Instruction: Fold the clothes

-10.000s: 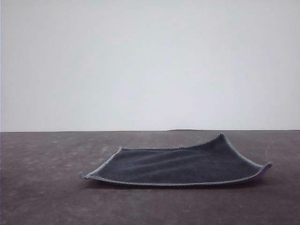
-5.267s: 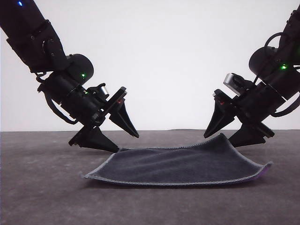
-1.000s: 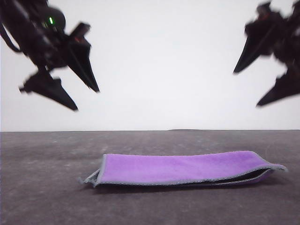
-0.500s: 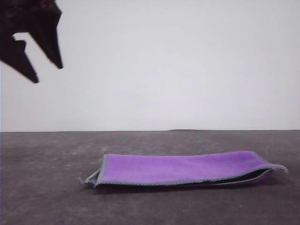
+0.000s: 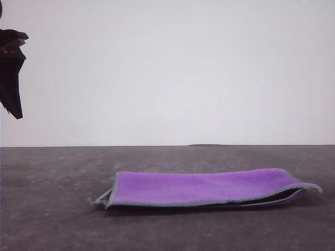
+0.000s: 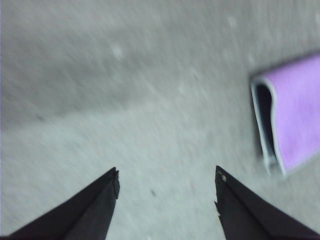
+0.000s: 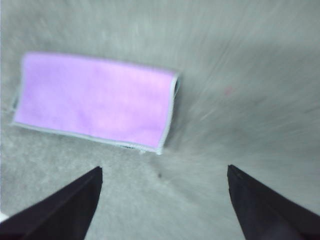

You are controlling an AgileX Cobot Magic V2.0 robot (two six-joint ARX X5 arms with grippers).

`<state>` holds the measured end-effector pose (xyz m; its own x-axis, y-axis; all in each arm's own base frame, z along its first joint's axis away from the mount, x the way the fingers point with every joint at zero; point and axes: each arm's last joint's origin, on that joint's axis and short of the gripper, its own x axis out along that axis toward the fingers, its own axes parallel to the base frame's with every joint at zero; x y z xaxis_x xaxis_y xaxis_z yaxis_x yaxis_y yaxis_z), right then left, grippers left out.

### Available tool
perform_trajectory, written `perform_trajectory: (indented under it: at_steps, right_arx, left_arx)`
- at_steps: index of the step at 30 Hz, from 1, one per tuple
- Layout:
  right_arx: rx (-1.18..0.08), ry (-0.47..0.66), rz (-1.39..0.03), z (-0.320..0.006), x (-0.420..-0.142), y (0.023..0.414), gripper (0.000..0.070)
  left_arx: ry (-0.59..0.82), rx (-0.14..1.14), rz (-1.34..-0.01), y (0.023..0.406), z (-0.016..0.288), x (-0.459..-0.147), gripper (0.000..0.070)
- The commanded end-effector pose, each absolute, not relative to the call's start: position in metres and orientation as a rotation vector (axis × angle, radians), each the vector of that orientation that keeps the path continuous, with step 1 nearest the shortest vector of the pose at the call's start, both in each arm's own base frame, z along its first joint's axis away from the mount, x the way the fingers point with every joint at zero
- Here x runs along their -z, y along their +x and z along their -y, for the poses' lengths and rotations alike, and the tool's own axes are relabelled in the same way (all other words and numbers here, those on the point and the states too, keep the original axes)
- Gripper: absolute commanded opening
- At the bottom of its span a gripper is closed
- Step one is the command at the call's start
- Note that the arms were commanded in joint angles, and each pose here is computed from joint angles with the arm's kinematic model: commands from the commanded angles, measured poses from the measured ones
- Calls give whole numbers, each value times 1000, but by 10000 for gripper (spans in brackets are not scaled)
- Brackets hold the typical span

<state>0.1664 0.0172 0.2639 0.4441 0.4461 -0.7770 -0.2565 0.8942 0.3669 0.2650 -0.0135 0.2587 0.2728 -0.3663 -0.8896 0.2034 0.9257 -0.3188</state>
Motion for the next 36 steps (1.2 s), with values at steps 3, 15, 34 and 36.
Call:
perform_trajectory:
  at_steps: [3, 15, 34, 36]
  right_arx:
    - [-460, 295, -1094, -19, -230, 190, 499]
    - [-608, 510, -1237, -27, -157, 249, 498]
    - [-737, 573, -1267, -44, -130, 262, 37]
    - [-759, 577, -1259, -45, -131, 262, 24]
  left_arx:
    - [-155, 376, -1216, 268, 9, -261, 366]
    - [-162, 372, -1218, 268, 9, -261, 366]
    - [-164, 371, -1215, 269, 9, -261, 366]
    - [-163, 371, -1214, 269, 9, -261, 366]
